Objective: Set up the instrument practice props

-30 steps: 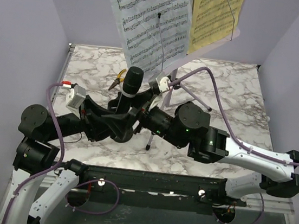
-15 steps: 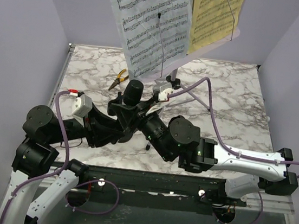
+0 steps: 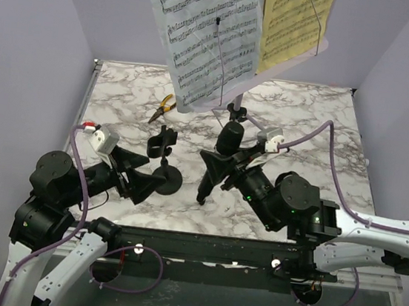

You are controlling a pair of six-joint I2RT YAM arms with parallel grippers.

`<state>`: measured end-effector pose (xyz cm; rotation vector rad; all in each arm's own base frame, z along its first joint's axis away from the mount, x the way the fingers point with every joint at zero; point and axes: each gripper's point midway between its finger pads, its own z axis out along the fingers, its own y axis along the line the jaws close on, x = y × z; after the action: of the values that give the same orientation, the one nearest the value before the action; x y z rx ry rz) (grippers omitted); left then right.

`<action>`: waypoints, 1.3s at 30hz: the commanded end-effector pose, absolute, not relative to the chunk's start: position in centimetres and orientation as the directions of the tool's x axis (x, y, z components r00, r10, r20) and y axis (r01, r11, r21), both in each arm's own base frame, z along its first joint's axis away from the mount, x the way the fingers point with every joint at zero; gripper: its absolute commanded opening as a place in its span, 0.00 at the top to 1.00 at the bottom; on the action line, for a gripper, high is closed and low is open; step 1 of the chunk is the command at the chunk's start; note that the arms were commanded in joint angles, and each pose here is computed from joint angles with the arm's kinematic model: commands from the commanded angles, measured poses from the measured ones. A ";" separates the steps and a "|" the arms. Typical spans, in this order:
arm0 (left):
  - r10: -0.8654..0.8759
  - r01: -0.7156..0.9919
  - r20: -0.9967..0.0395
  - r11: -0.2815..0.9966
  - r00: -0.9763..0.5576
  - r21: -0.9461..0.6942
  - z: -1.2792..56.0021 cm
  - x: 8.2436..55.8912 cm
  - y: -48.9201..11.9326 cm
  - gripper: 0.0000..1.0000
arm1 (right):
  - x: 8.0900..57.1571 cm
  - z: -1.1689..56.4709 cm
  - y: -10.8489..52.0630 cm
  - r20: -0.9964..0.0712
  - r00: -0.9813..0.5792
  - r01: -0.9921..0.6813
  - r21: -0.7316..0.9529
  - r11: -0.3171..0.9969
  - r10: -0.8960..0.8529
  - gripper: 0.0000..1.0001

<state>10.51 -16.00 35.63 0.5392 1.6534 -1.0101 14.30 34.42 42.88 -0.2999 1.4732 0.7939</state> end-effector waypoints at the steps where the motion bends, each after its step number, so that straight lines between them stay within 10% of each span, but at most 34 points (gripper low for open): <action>1: -0.350 0.338 -0.849 0.804 -0.397 -0.489 33.6 15.4 -10.7 0.10 | 13.7 39.4 32.2 -0.952 -0.177 -0.625 0.305 0.719 0.250 1.00; 5: -0.550 0.016 -0.734 0.796 -0.398 -0.605 31.8 17.9 -8.0 0.10 | 13.2 38.1 30.9 -0.937 -0.227 -0.625 0.350 0.698 0.267 1.00; 20: -0.236 0.095 -0.778 0.931 -0.582 -0.353 31.9 26.9 -11.7 0.08 | 11.2 36.7 32.1 -0.936 -0.303 -0.697 0.344 0.629 0.176 1.00; 39: -0.150 0.096 -0.674 0.945 -0.724 -0.313 25.7 27.8 -12.9 0.45 | 10.6 36.5 31.9 -0.926 -0.329 -0.706 0.373 0.603 0.187 1.00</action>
<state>28.75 -12.79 27.93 -0.0843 2.2629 -0.4332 10.98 31.71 36.01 -0.4296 1.6782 0.9294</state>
